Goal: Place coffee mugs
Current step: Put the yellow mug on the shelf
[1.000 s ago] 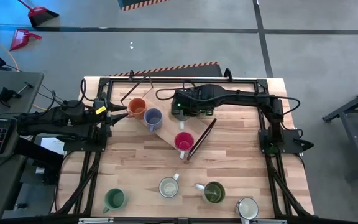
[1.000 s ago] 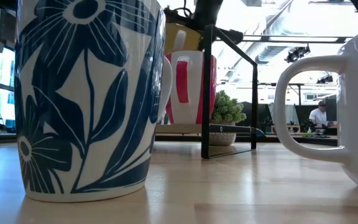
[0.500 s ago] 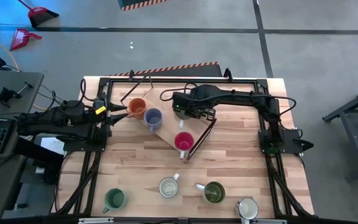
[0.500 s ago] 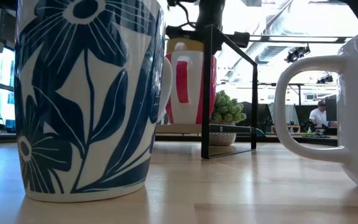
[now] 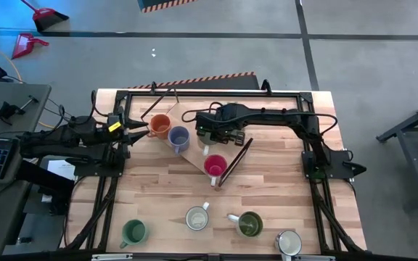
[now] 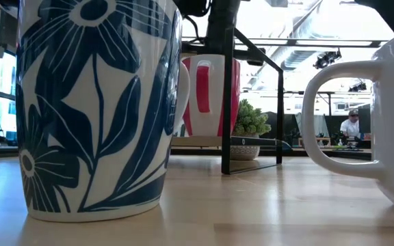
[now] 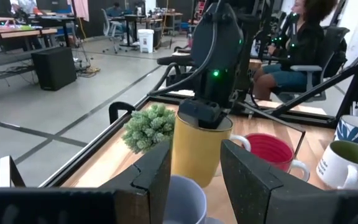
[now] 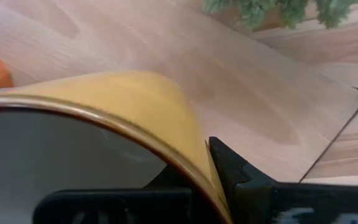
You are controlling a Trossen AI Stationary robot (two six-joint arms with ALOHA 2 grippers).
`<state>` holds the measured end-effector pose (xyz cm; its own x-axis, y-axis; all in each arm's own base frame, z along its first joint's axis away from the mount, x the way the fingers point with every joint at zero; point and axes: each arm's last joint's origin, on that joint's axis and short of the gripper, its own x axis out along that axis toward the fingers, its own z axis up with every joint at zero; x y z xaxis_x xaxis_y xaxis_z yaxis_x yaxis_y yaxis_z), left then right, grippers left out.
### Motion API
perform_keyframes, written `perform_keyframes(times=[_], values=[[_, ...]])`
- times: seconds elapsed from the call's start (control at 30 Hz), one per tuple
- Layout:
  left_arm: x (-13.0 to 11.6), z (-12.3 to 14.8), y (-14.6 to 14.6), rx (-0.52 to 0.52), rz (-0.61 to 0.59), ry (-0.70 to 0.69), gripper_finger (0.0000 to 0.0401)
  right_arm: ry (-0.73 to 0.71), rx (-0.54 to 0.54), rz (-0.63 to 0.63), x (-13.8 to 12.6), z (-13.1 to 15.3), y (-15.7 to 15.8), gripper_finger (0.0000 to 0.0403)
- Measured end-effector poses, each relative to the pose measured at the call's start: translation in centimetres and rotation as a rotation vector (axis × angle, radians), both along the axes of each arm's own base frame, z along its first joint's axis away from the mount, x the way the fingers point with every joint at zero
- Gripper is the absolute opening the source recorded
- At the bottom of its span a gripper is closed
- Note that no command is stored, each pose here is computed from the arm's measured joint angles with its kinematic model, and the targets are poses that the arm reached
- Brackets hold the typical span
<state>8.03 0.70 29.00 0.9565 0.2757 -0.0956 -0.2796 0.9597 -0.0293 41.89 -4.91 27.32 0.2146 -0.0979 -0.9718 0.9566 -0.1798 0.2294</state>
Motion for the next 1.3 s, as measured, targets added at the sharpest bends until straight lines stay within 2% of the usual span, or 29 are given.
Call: perform_keyframes(times=[0.73, 1.07, 1.3], values=[[0.0, -0.1, 0.0, -0.001, -0.003, 0.005, 0.0129, -0.001, 0.003, 0.009, 0.8, -1.2, -0.2, 0.0], [0.0, -0.1, 0.0, -0.001, -0.003, 0.007, 0.0129, 0.005, 0.022, -0.076, 0.7, -1.2, -0.1, 0.0], [0.0, -0.1, 0.0, -0.001, -0.003, 0.008, 0.0129, 0.016, 0.038, -0.073, 0.6, -1.2, 0.0, 0.0]])
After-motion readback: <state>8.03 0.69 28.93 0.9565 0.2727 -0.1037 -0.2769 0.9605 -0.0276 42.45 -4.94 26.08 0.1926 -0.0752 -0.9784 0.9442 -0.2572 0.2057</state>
